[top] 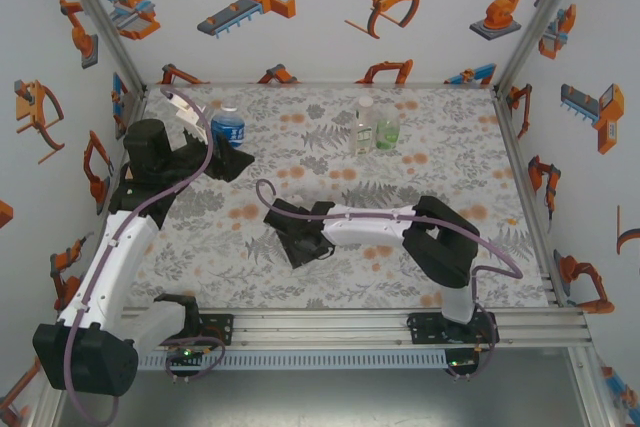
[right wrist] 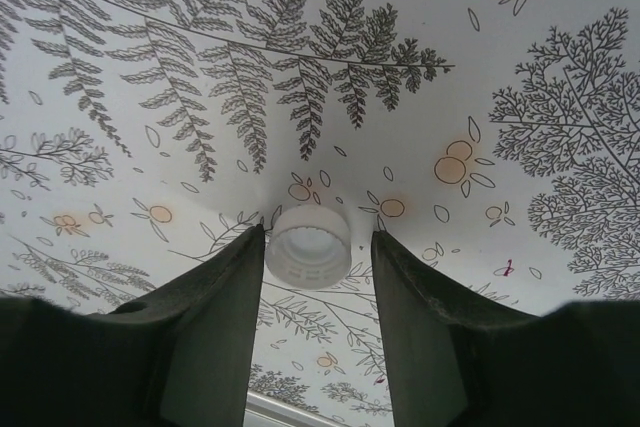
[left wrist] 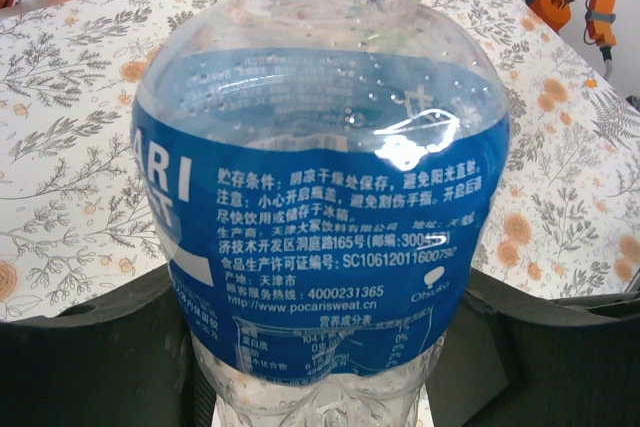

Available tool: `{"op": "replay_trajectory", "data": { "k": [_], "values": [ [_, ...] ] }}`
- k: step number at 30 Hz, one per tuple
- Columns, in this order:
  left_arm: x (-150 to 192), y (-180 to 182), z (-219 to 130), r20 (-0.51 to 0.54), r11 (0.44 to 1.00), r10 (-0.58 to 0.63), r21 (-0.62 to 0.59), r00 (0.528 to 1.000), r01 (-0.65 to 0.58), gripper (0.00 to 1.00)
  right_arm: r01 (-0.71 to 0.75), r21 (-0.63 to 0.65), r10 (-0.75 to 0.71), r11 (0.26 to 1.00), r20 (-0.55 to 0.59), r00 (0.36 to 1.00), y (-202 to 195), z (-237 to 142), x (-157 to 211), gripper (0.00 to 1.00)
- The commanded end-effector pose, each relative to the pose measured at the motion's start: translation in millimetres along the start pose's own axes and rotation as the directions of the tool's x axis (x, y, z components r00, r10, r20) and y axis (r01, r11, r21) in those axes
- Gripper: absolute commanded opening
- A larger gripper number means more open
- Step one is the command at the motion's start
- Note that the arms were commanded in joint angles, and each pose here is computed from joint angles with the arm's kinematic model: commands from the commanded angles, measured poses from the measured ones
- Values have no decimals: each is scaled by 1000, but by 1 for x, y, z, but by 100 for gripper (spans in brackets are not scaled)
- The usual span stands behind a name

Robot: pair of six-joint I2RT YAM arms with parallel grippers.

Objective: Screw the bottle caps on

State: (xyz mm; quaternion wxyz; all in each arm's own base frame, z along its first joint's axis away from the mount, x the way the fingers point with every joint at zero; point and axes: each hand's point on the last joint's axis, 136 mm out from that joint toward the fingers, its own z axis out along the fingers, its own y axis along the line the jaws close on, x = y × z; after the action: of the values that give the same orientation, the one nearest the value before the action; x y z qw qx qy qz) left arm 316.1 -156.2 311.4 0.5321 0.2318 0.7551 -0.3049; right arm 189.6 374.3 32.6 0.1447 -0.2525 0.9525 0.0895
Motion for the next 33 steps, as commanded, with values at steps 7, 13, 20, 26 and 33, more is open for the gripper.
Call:
{"op": "replay_trajectory", "data": {
  "k": [7, 13, 20, 26, 33],
  "values": [
    [2, 0, 2, -5, 1000, 4, 14, 1000, -4, 0, -1, 43, 0, 999, 12, 1000, -5, -10, -6, 36],
    [5, 1, 4, -15, 1000, -8, 15, 1000, 8, 0, -19, 87, 16, 996, 42, 999, -29, -22, -13, 33],
    [6, 2, 5, -24, 1000, -12, 13, 1000, 12, 0, -116, 95, 110, 989, 60, 992, -79, -29, -20, 32],
    [6, 3, 5, -25, 1000, -11, 12, 1000, 12, 0, -218, 51, 214, 975, 62, 975, -112, -24, -24, 32],
    [9, 5, 8, -35, 1000, -19, 10, 999, 19, 0, -223, 76, 220, 972, 45, 974, -124, -11, -24, 34]
  ]
}}
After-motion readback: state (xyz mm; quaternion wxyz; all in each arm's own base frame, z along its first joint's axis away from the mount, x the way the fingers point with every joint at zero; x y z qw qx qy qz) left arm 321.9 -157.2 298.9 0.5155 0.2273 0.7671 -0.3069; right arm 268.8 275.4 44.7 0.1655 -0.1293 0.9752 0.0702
